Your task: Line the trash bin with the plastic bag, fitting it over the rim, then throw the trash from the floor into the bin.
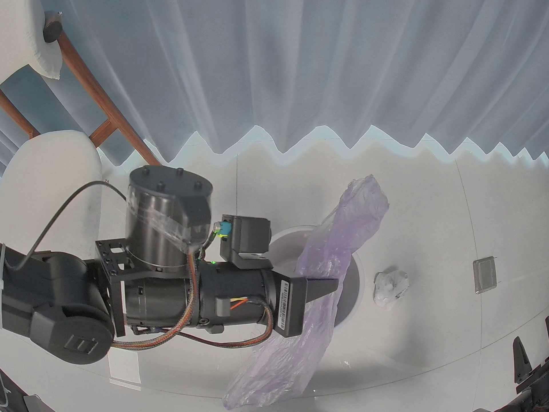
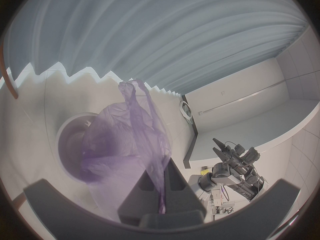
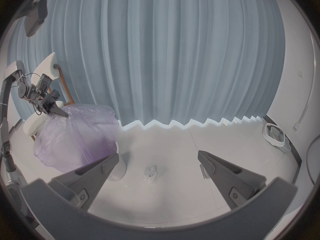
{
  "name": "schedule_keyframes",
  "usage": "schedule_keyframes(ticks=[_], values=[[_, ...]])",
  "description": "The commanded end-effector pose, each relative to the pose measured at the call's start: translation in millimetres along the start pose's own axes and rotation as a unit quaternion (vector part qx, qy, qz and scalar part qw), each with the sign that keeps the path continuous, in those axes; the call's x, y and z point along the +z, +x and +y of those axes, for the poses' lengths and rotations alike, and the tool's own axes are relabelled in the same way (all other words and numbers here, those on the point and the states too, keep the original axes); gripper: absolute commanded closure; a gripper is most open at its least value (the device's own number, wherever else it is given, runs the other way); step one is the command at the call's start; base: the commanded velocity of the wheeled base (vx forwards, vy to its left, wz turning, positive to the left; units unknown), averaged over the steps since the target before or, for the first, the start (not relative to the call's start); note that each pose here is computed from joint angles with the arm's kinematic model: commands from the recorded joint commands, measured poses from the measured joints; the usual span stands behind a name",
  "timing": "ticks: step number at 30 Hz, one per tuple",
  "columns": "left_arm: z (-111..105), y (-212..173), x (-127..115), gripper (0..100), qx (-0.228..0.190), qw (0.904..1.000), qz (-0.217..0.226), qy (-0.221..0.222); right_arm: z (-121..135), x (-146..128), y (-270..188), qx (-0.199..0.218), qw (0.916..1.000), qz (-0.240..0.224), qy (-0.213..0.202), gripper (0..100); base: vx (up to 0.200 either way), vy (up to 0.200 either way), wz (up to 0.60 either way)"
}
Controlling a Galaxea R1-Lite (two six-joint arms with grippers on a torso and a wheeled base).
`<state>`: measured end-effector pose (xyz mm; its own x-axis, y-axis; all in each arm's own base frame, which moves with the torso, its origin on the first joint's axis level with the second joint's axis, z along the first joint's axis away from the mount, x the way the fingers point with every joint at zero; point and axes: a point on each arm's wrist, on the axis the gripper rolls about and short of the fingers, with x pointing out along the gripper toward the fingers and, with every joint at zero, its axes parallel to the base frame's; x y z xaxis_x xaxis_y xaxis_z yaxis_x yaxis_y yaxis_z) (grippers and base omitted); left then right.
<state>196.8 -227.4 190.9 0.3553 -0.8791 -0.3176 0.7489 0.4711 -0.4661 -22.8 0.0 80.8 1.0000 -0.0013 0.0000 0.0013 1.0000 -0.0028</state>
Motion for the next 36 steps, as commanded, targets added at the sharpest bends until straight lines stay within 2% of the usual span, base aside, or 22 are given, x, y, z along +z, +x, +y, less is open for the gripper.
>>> schedule_keyframes(ticks=[1, 9, 19, 28, 31, 36], values=[[4, 3, -5, 100, 0.005, 0.9999, 0.01, -0.003, 0, -4, 0, 0.0, 1.0, -0.002, 0.0, 0, 0.0, 0.0, 0.0], [11, -2, -18, 100, 0.017, 0.9996, 0.021, -0.011, 0, -5, 0, 0.0, 1.0, -0.001, 0.0, 0, 0.0, 0.0, 0.0], [21, -7, -9, 100, 0.03, 0.9995, 0.001, -0.013, 1, -4, 0, 0.017, 0.9999, -0.002, -0.002, 0, 0.0, 0.0, 0.0], [30, 6, -14, 100, 0.044, 0.9983, 0.033, 0.02, 1, -5, 0, 0.018, 0.9998, -0.001, -0.002, 0, 0.0, 0.0, 0.0], [38, 30, -14, 100, 0.076, 0.9935, 0.055, 0.064, 1, -5, 0, 0.017, 0.9997, -0.001, -0.019, 0, 0.0, 0.0, 0.0], [32, 55, -16, 100, 0.099, 0.9893, 0.074, 0.078, 1, -4, 0, 0.015, 0.9997, -0.002, -0.019, 0, 0.0, 0.0, 0.0]])
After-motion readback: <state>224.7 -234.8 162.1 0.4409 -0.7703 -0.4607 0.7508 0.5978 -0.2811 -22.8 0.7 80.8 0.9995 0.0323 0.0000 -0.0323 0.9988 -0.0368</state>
